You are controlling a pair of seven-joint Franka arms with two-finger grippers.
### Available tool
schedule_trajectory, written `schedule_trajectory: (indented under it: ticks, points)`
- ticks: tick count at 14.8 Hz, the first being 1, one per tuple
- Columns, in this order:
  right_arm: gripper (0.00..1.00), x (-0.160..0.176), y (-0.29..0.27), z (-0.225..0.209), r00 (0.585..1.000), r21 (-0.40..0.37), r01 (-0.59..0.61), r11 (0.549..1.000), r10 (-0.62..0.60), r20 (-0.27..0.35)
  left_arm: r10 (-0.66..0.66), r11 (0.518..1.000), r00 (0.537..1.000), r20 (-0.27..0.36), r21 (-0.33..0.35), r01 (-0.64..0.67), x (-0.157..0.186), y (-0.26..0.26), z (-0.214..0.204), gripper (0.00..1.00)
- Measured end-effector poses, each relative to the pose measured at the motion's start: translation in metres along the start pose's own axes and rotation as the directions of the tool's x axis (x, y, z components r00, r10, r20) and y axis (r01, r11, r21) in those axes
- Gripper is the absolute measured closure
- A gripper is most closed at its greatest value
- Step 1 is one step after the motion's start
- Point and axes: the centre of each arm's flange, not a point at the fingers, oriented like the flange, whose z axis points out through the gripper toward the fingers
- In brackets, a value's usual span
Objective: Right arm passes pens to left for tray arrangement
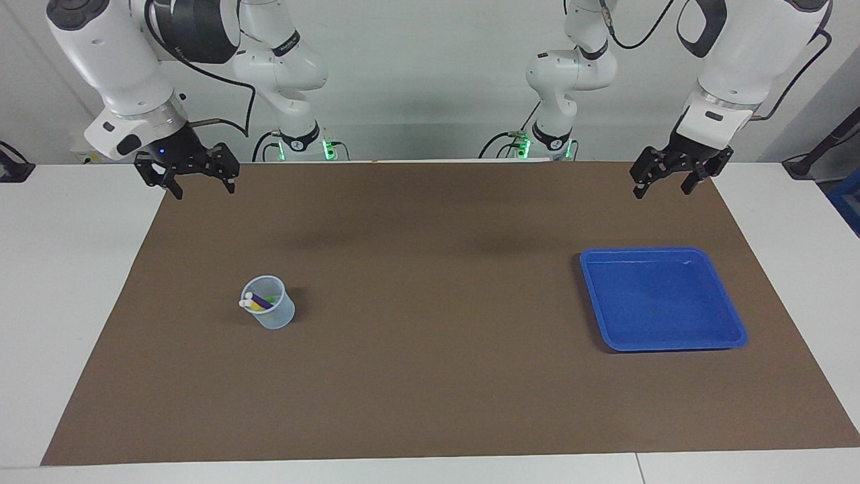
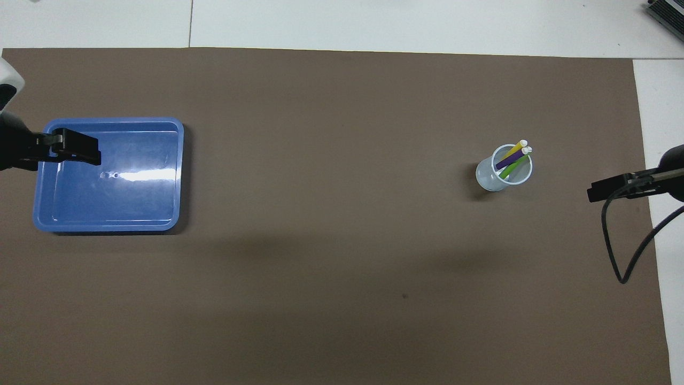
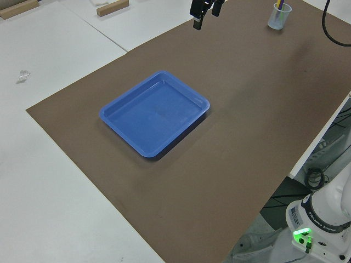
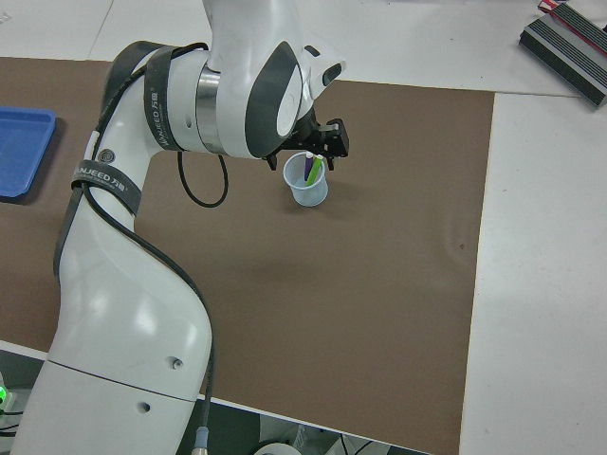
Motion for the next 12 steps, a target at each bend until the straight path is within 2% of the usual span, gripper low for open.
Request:
schedule_trajectory:
  ticks: [3, 6, 12]
  points:
    - [0.00, -0.003, 0.009, -0.002, 1.000, 0.000, -0.006, 1.000, 0.006, -0.003, 0.000, 1.000, 1.000, 0.000, 0.000, 0.000, 0.000, 0.000, 0.000, 0.00]
    - [0.00, -0.008, 0.022, -0.008, 0.998, -0.003, 0.065, 0.998, -0.065, -0.018, 0.000, 1.000, 1.000, 0.001, 0.000, 0.000, 0.000, 0.000, 0.001, 0.00]
    - [0.00, -0.006, 0.011, -0.005, 0.995, -0.007, 0.099, 0.995, -0.099, -0.024, 0.002, 1.000, 1.000, 0.010, 0.001, -0.002, -0.001, 0.001, 0.005, 0.00]
